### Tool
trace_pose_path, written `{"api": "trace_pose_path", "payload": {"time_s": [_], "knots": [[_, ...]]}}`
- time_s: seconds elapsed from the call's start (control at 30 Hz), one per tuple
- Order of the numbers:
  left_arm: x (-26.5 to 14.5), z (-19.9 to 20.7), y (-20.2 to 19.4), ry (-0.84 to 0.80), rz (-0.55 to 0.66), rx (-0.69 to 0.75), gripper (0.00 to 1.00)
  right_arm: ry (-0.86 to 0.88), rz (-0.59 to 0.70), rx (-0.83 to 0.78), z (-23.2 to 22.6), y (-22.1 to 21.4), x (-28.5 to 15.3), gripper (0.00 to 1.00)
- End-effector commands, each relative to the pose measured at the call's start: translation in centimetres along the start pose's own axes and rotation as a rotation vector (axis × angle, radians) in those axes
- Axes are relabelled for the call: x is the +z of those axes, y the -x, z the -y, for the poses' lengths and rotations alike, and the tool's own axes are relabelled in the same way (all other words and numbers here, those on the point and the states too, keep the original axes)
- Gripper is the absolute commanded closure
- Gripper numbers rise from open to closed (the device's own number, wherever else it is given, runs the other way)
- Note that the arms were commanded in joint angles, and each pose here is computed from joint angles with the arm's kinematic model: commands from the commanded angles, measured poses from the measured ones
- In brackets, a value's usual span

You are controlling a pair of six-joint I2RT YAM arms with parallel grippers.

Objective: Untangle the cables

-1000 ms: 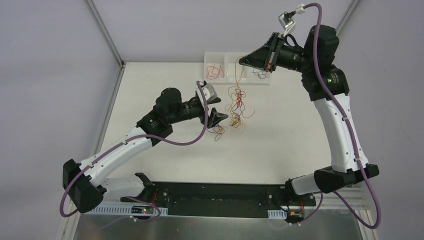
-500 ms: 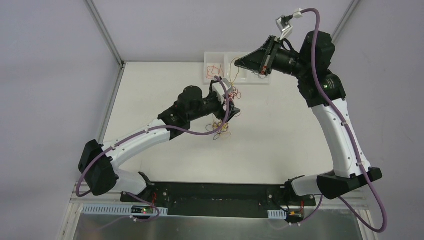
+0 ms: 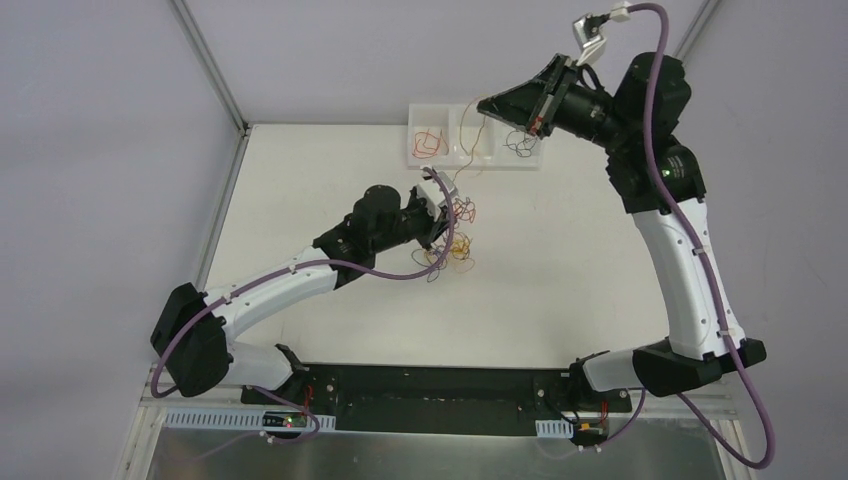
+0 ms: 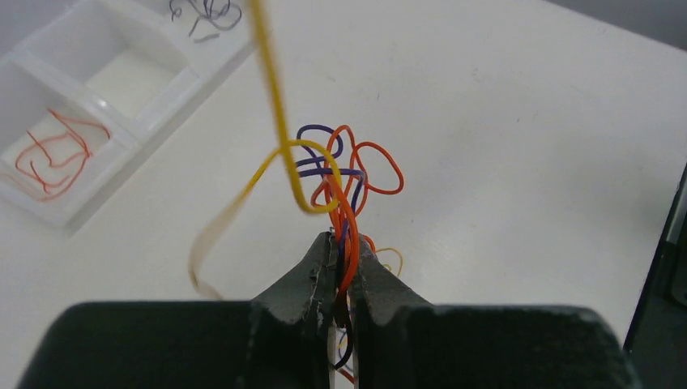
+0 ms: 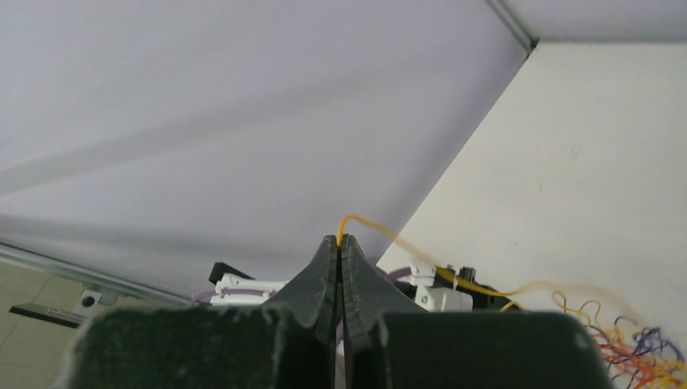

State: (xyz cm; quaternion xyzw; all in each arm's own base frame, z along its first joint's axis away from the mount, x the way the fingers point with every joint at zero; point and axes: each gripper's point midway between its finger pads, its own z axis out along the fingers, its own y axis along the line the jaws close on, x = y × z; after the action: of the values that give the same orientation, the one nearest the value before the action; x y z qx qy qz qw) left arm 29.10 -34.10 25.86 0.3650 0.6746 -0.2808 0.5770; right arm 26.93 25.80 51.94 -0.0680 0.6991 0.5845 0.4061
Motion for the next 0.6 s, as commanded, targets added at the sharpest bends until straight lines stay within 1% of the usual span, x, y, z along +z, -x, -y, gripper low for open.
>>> {"api": "trace_pose_path", "payload": {"time_s": [0.0, 0.13, 0.3, 0.43, 0.53, 0.57], "knots": [[-2.6, -1.2, -4.9, 0.025, -0.133, -0.013, 1.0, 0.042, 0.181, -0.148, -4.2, 5.1, -2.4, 1.0], [-4.7, -1.9, -8.5, 0.025, -0.233, -0.042, 1.0, 0.001, 0.263, -0.179, -4.1, 7.7, -3.4, 1.0], [-7.6, -3.1, -11.0, 0.039, -0.302, -0.022, 1.0, -0.041, 0.327, -0.21, -3.3, 9.9, -4.9, 1.0], [-10.7, -4.5, -13.9, 0.067, -0.421, -0.043, 1.0, -0.068, 0.414, -0.245, -3.2, 12.6, -6.9, 1.0], [-12.6, -4.8, -16.2, 0.072, -0.513, -0.028, 1.0, -0.074, 0.496, -0.278, -4.0, 15.2, -8.4, 1.0], [-13.2, -4.9, -16.7, 0.073, -0.527, -0.023, 1.0, -0.073, 0.522, -0.288, -4.3, 16.0, -8.8, 1.0]]}}
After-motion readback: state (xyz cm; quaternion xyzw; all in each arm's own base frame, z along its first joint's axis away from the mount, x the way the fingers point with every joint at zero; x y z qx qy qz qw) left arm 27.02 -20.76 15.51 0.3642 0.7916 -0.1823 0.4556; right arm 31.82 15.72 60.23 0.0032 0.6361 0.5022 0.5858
